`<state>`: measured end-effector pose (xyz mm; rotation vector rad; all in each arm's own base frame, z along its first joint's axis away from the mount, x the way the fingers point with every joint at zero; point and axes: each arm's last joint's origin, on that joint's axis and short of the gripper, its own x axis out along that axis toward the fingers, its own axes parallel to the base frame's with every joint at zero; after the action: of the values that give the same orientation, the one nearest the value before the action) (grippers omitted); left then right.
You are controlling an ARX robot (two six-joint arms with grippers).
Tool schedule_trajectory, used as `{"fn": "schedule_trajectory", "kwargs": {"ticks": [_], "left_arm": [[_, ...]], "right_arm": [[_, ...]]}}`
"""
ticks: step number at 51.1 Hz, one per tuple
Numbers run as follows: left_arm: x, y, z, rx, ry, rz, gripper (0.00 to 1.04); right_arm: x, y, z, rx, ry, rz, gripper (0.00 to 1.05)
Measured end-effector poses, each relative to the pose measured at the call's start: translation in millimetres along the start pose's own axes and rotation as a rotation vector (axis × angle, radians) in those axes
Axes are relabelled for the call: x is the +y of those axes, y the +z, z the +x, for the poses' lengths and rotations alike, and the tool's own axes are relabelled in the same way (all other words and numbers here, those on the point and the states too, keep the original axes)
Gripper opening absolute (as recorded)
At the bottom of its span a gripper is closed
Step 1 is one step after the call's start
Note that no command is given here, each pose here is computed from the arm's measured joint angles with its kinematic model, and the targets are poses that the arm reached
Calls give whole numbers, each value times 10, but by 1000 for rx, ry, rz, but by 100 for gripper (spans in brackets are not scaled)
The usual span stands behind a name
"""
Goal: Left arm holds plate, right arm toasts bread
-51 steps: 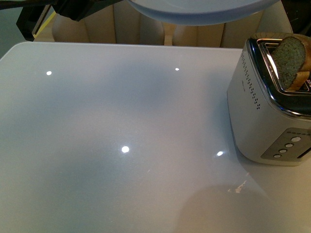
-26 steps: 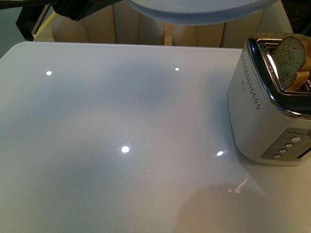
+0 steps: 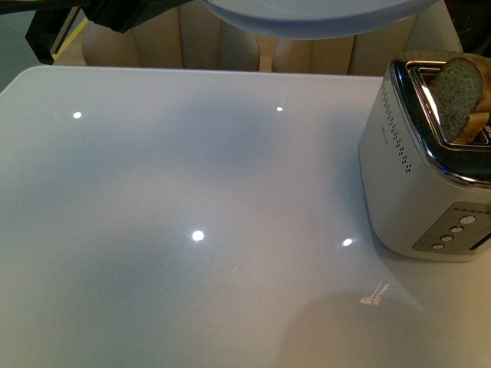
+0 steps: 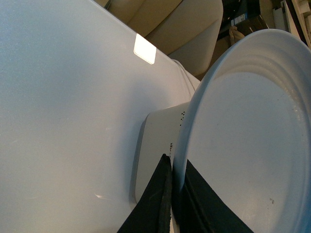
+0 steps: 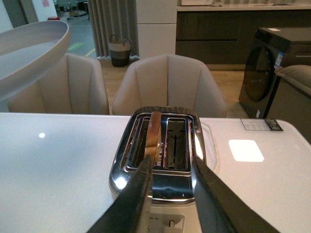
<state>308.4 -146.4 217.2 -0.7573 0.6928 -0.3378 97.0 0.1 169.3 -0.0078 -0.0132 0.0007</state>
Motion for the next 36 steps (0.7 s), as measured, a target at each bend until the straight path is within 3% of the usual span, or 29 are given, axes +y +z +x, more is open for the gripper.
{"fn": "schedule_trajectory", "kwargs": {"ticks": [17,22,25,36], "left_arm": [[0,3,0,-3,6,5,3],[-36,35,-19,45,131,70,3],[-37,36,-33,83,171,105,3],[-53,125,-53,91,171,153,3]], "right_arm": [[0,1,0,-1,0,0,78],[0,1,0,-1,1,0,94],[0,0,0,0,0,2,97],[0,1,-1,-1,0,2,96]]}}
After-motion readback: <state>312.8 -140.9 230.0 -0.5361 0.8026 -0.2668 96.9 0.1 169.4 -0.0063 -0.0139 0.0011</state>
